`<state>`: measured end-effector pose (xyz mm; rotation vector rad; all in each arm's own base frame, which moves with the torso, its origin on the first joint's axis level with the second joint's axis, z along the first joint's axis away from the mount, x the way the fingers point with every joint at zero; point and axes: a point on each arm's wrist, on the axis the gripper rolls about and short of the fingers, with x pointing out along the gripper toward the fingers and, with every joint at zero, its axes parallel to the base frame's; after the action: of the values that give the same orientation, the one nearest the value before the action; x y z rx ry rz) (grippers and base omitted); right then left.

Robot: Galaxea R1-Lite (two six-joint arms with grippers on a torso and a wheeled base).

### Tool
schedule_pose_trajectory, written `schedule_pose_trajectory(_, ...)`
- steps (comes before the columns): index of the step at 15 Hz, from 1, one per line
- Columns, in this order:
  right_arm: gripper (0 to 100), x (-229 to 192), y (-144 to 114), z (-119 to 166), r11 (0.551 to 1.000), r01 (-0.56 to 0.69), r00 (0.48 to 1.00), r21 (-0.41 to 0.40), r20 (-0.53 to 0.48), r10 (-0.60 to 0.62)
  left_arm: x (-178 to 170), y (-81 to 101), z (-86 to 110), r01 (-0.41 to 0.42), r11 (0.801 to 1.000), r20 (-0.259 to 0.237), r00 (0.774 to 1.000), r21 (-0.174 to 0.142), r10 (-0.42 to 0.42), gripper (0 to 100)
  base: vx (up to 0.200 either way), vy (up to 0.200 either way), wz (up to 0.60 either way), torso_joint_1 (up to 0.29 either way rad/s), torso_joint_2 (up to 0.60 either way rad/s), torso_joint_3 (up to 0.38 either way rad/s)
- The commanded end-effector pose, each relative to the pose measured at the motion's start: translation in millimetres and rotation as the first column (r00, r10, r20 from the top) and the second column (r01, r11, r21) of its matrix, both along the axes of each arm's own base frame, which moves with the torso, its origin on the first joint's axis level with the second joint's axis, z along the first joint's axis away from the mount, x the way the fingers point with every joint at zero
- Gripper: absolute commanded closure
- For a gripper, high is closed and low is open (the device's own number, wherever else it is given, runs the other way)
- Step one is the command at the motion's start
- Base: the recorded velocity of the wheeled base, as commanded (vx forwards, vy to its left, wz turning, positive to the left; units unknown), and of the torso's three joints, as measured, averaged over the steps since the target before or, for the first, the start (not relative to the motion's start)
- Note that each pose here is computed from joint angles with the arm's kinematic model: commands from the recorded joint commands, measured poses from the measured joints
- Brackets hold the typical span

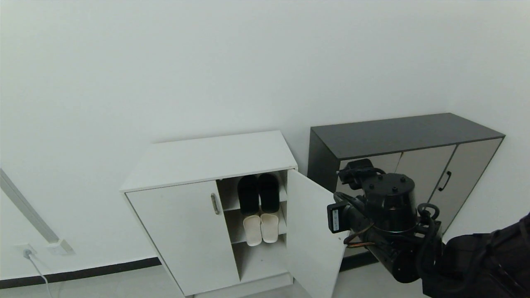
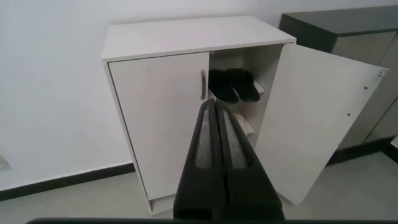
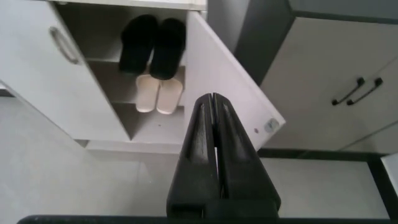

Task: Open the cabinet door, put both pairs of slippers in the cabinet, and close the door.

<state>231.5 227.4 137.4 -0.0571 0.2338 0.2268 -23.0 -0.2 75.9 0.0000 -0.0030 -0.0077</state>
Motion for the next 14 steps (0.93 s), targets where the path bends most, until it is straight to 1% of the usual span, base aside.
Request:
schedule_pose_trajectory(1, 100, 3.0, 0.6, -4.6, 1.0, 0.005, 1.0, -0.006, -0.006, -0.005, 0.1, 0.0, 0.0, 0.0, 1.0, -0.001, 1.0, -0.002, 0.0, 100, -0.2, 0.0, 0.0, 0.007, 0.0, 0.002)
schedule_pose_trajectory(2, 100, 5.1, 0.5, -6.3, 1.0, 0.01, 1.0, -0.011, -0.006, -0.011, 0.1, 0.0, 0.0, -0.002, 1.0, -0.001, 1.0, -0.002, 0.002, 100, -0.2, 0.0, 0.0, 0.017, 0.01, -0.007)
schedule_pose_trajectory(4, 100, 12.0, -2.5, -8.9, 0.999, 0.025, 1.0, -0.034, 0.004, -0.025, 0.1, 0.0, 0.0, 0.002, 1.0, -0.001, 1.0, 0.0, -0.002, 100, 0.0, 0.0, 0.0, 0.0, 0.0, 0.0)
schedule_pose_trajectory(5, 100, 22.7, -5.6, -10.2, 0.998, 0.048, 0.999, -0.036, 0.011, -0.048, 0.1, 0.0, 0.0, 0.0, 1.0, -0.001, 1.0, -0.002, 0.0, 100, 0.0, 0.0, 0.0, 0.0, 0.0, 0.0)
schedule_pose_trajectory(7, 100, 58.8, -12.5, -10.7, 0.995, 0.097, 0.995, -0.011, 0.024, -0.096, 0.1, 0.0, 0.0, 0.0, 1.0, -0.001, 1.0, 0.0, 0.0, 100, 0.0, 0.0, 0.0, 0.0, 0.0, 0.0)
schedule_pose_trajectory(9, 100, 103.2, -21.6, -14.3, 0.989, 0.151, 0.988, -0.008, 0.014, -0.151, 0.1, 0.0, 0.0, -0.002, 1.0, -0.001, 1.0, -0.002, 0.002, 100, 0.0, 0.0, 0.0, 0.0, 0.0, 0.0)
schedule_pose_trajectory(12, 100, 147.4, -30.4, -10.4, 0.984, 0.176, 0.984, -0.008, -0.024, -0.177, 0.1, 0.0, 0.0, 0.0, 1.0, -0.001, 1.0, 0.0, 0.0, 100, 0.0, 0.0, 0.0, 0.0, 0.0, 0.0)
schedule_pose_trajectory(14, 100, 170.3, -33.0, -14.8, 0.982, 0.189, 0.981, 0.0, -0.037, -0.189, 0.1, 0.0, 0.0, 0.0, 1.0, -0.001, 1.0, -0.002, 0.0, 100, 0.0, 0.0, 0.0, 0.0, 0.0, 0.0)
